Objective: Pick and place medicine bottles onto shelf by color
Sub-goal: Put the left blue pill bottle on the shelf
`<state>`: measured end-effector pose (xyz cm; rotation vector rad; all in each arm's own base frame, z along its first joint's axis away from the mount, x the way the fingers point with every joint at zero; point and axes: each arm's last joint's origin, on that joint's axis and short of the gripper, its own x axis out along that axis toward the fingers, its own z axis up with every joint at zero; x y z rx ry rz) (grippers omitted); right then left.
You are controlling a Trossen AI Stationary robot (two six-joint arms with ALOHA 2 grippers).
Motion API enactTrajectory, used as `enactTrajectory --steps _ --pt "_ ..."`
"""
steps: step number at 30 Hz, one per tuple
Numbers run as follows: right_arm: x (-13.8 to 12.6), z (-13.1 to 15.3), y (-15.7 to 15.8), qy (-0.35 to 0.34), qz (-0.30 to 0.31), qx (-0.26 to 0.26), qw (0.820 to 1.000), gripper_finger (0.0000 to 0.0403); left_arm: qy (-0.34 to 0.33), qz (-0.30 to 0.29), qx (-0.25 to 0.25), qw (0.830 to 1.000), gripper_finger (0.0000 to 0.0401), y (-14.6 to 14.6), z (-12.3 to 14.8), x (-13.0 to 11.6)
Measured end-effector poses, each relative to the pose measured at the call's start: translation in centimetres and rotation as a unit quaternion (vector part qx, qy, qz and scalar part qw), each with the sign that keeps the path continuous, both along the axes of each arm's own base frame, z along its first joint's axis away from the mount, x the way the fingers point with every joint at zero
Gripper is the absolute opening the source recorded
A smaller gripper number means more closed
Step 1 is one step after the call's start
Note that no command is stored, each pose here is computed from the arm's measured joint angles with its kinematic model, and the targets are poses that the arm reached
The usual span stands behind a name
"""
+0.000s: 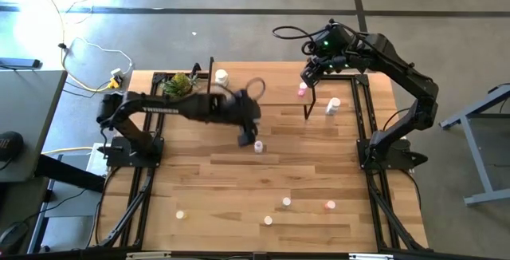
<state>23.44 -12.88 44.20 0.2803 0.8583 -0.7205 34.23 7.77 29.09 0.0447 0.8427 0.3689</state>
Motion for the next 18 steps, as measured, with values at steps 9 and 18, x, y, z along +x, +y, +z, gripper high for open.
enactTrajectory --steps 9,18 --pt "0.3 0.3 -0.2 -0.027 -0.014 -0.002 1.000 0.0188 -0.028 0.053 0.033 0.998 0.0107 6.0 3.2 -2.5" --pt "0.2 0.3 -0.3 -0.059 -0.098 0.019 0.993 0.0188 -0.026 0.089 0.089 0.992 0.0106 11.0 5.4 -4.8"
